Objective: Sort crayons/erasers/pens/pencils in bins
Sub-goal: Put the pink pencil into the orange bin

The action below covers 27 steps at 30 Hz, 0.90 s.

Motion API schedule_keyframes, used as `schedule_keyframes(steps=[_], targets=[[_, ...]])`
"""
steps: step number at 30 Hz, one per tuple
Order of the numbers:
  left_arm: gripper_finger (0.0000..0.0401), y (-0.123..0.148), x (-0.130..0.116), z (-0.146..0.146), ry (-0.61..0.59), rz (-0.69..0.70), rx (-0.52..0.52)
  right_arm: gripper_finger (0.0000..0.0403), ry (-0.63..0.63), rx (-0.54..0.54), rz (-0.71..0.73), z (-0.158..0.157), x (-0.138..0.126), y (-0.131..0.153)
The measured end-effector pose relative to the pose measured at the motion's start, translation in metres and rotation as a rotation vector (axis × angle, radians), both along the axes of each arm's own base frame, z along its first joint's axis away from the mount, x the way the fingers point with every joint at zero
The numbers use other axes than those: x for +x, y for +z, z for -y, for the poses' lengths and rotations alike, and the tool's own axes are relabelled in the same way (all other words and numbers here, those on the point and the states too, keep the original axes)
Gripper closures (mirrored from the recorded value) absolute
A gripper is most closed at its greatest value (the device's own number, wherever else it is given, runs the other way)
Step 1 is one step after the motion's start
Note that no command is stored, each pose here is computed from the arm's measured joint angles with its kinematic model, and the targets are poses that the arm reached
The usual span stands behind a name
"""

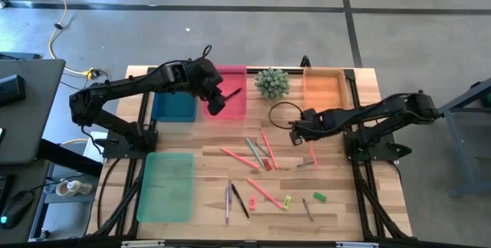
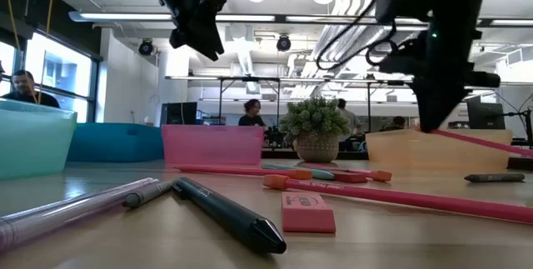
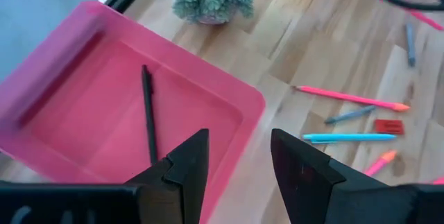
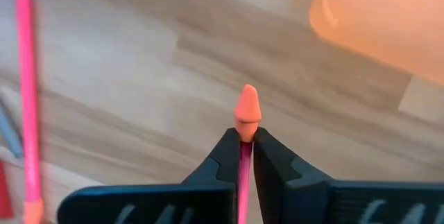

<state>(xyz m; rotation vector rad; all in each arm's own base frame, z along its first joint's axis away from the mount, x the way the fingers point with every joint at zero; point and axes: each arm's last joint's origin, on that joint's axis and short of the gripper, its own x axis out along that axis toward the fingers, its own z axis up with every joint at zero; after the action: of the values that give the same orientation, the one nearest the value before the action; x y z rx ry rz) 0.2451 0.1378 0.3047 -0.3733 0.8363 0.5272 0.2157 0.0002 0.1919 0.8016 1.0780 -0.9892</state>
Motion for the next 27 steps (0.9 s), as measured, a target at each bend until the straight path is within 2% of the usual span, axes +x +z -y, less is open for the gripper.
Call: schedule_keyframes(steps=[8,16,27], targets=[[0.0259,0.0,-0.008,-0.013,-0.004,-0.021,0.04,0.0398,-0.006,-0.117,0.029,0.013,0.011,0.029],[0.0259,0.0,-0.012,-0.02,0.018,-0.025,0.045,0.0398,0.009,-0.248,-0.008,0.036,0.013,0.05],[0.0259,0.001,-0.011,-0.02,0.043,-0.002,0.036,0.0398,0.079,-0.335,-0.064,0.081,0.012,0.077]])
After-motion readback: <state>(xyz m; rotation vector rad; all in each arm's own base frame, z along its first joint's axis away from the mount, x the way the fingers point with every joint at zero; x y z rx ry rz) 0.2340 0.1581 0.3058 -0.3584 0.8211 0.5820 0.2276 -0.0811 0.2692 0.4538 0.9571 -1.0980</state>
